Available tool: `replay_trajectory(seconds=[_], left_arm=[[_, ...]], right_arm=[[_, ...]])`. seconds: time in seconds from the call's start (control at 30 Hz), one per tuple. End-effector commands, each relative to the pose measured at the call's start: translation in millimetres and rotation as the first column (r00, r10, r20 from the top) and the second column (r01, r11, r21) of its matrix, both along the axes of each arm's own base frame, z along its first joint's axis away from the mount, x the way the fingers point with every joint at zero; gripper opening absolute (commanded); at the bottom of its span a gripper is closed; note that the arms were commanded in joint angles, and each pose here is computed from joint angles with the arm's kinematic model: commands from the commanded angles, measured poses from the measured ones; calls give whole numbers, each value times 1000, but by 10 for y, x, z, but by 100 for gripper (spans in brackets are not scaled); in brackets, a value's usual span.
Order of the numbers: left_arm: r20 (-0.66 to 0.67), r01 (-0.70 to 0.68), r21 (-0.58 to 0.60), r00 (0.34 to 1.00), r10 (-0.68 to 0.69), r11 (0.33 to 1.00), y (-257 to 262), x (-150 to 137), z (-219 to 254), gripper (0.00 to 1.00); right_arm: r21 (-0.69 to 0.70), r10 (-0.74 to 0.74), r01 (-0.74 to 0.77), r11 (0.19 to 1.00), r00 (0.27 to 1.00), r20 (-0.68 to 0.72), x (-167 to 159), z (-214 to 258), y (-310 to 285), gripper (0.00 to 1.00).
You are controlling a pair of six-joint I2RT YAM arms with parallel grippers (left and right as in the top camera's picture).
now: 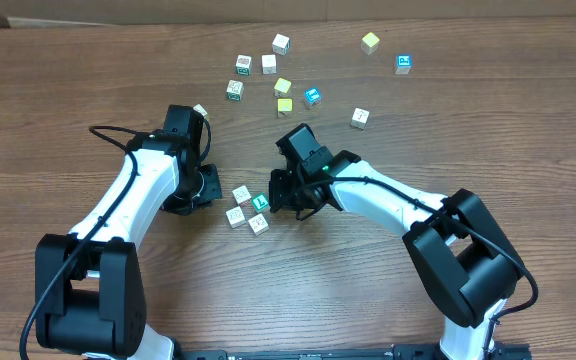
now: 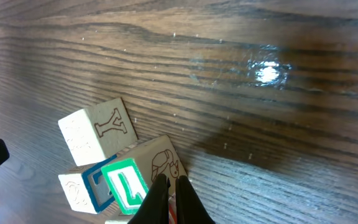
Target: Form a circle
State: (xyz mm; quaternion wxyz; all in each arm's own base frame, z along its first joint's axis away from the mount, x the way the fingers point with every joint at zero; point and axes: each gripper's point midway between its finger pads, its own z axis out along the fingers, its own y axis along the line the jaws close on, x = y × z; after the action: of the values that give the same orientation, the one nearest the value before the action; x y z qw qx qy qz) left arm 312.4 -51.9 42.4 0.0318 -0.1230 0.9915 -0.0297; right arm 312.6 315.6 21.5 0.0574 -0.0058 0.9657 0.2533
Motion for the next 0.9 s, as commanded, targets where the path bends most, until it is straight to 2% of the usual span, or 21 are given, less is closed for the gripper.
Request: replay_trajectory(seconds=[0.0, 0.27, 0.43, 0.67, 0.77, 0.87], left_arm=[[11, -20, -14, 1000, 20, 1000, -14, 57, 30, 9], [11, -20, -14, 1000, 20, 1000, -14, 57, 30, 9], [-8, -14, -11, 1000, 14, 1000, -8, 11, 27, 4], [-144, 7, 8, 990, -6, 1000, 38, -350, -34, 4], [-164, 8, 9, 986, -7, 1000, 43, -438, -125, 4], [-167, 4, -44, 986, -11, 999, -42, -478, -201, 4]], right_arm=[[13, 3, -3, 1000, 1000, 12, -21, 87, 22, 4], [-18, -12, 12, 1000, 1000, 27, 12, 62, -29, 4], [-47, -47, 51, 998, 997, 64, 138, 55, -127, 4], [-70, -148, 150, 986, 988, 32, 366, 38, -516, 4], [-68, -185, 185, 980, 983, 10, 444, 29, -694, 4], [-71, -219, 218, 973, 976, -3, 507, 20, -842, 4]])
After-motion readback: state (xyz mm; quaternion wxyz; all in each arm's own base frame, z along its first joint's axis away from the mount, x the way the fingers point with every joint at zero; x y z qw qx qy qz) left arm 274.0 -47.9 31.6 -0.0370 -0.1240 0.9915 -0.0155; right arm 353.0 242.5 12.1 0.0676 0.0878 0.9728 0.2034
